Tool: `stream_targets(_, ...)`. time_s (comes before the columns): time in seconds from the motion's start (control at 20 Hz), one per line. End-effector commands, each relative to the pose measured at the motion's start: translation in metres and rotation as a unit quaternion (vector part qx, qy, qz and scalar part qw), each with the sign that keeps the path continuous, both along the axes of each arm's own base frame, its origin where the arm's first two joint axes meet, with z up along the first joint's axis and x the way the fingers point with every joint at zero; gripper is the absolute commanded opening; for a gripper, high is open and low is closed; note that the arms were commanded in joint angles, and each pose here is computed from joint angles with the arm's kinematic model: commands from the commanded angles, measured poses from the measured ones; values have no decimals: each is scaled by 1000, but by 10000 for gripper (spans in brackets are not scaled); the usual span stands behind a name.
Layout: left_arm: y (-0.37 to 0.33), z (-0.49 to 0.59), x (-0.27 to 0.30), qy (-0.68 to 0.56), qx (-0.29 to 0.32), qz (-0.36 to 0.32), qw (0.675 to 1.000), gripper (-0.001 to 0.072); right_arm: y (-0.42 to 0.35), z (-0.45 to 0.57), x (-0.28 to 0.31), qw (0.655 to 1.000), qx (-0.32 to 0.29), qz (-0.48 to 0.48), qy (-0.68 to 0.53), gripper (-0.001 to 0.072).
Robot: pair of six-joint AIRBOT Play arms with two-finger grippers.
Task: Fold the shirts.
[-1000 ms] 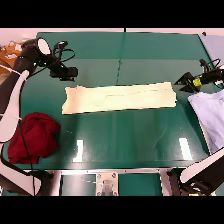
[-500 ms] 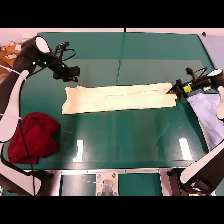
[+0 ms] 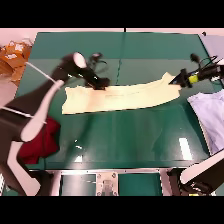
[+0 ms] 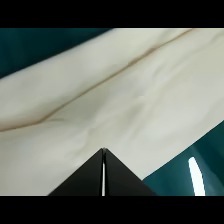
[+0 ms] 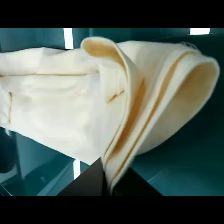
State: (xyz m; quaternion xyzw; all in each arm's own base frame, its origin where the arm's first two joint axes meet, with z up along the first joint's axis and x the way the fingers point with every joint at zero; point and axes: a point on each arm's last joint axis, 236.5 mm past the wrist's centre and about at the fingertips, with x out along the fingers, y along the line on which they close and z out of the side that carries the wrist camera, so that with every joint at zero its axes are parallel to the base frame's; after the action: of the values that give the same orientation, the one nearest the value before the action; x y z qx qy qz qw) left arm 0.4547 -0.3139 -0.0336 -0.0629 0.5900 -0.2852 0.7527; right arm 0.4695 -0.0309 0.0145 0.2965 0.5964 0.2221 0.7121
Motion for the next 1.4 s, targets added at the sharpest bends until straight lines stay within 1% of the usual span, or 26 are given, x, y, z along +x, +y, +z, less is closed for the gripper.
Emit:
stream_targets(0.0, -92, -33, -16, -25, -53, -14, 998, 22, 27, 96, -22, 997, 9, 22, -70, 15)
stream_targets(0.1, -130, -34, -20, -32, -100, 3, 995, 22, 49, 141, -41, 993, 23, 48, -105, 15)
stream_targets(0.25, -166, -32, -25, -41, -143, 21, 989, 22, 72, 176, -63, 990, 20, 62, -123, 15)
stream_targets(0.3, -172, -34, -29, -36, -150, 24, 988, 22, 78, 181, -67, 990, 19, 66, -123, 15)
stream_targets(0.45, -175, -41, -42, -16, -144, 11, 989, 23, 86, 182, -69, 989, 18, 74, -124, 15)
stream_targets(0.65, -162, -7, -38, -2, -147, -17, 989, 23, 86, 176, -69, 991, 22, 71, -115, 15)
stream_targets(0.8, -120, 37, -29, 4, -126, -70, 990, 23, 89, 176, -67, 990, 23, 72, -118, 16)
stream_targets(0.9, -64, 65, -17, 3, -79, -87, 993, 23, 101, 176, -68, 989, 26, 83, -116, 16)
stream_targets(1.0, -2, 89, -5, -7, -33, -70, 997, 23, 123, 177, -67, 988, 30, 94, -115, 16)
stream_targets(1.15, 89, 124, 6, -23, 30, -18, 999, 23, 177, 178, -53, 984, 41, 99, -139, 16)
stream_targets(1.25, 137, 149, 9, -36, 49, 17, 998, 23, 225, 167, -45, 984, 56, 97, -142, 16)
stream_targets(1.35, 172, 170, 14, -61, 52, 44, 996, 23, 284, 142, -43, 983, 70, 103, -137, 16)
